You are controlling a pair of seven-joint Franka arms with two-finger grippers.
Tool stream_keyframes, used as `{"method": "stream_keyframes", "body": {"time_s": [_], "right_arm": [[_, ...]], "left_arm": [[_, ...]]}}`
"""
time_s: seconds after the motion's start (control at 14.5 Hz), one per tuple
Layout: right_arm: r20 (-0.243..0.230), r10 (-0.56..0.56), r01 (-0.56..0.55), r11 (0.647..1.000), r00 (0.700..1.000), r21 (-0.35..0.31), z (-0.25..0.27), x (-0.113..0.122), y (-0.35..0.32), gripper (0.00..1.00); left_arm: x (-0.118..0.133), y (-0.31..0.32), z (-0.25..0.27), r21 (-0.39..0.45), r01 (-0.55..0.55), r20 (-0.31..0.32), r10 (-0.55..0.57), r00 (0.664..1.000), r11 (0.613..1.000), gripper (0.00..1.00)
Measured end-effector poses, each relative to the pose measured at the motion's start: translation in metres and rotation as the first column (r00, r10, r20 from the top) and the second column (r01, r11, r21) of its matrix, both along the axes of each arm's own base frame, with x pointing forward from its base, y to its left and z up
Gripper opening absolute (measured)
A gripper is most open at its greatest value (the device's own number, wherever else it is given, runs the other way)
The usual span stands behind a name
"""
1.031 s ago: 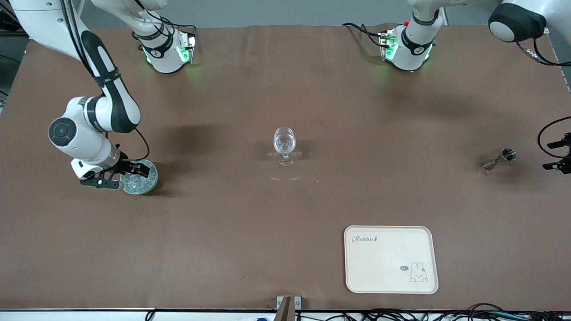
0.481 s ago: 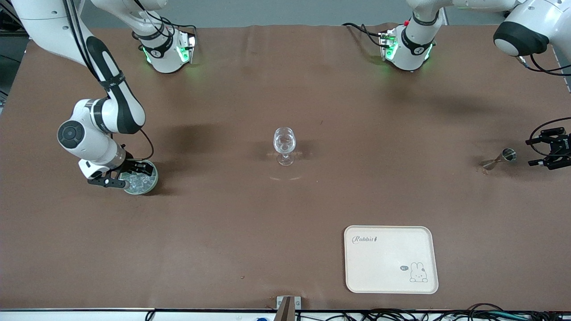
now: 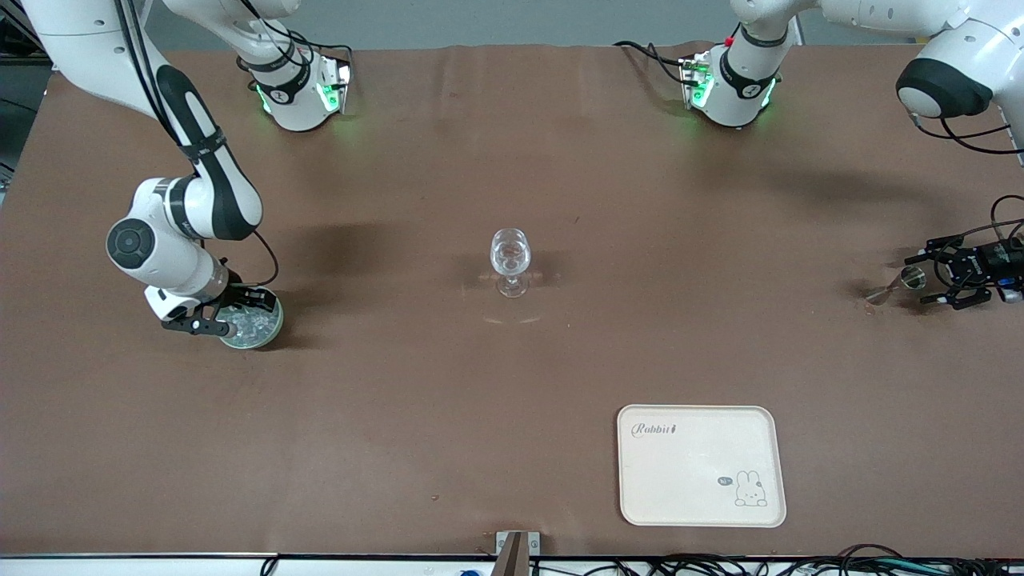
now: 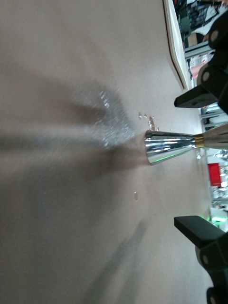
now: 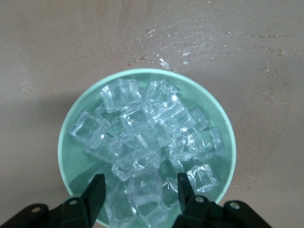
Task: Pour wine and add ice with both arms
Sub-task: 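Grasp an ice cube with the right gripper while the left gripper grasps the jigger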
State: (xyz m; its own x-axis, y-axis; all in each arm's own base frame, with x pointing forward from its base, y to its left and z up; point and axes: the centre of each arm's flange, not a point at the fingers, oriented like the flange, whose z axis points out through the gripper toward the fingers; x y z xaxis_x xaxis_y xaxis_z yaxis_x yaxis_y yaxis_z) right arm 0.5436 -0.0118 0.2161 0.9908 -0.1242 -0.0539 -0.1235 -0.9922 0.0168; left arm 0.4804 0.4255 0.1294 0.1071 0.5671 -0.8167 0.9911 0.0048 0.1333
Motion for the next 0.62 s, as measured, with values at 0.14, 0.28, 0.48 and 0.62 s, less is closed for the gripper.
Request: {"method": "stream_keyframes", "body": {"time_s": [0.14, 0.28, 0.48, 0.62], "right_arm": [[0.001, 0.0, 0.0, 1.0, 1.0, 0.0, 0.0, 0.0, 0.0, 0.54], [0.001, 0.0, 0.0, 1.0, 1.0, 0.0, 0.001, 0.001, 0.0, 0.5], [0.005, 0.0, 0.0, 1.0, 1.0, 0.0, 0.002, 0.002, 0.0, 0.36], [0.01, -0.005, 0.005, 1.0, 1.0, 0.0, 0.004, 0.005, 0.0, 0.3]], "left_arm": [[-0.002, -0.006, -0.003, -0.049, 0.006, -0.021, -0.007, 1.0, 0.999, 1.0], [0.002, -0.012, 0.0, -0.082, 0.004, -0.044, -0.007, 0.999, 0.997, 1.0], [0.013, -0.02, 0.001, -0.123, -0.042, -0.054, 0.035, 0.998, 0.992, 1.0], [0.015, -0.023, -0.006, -0.154, -0.075, -0.056, 0.067, 0.996, 0.985, 1.0]]}}
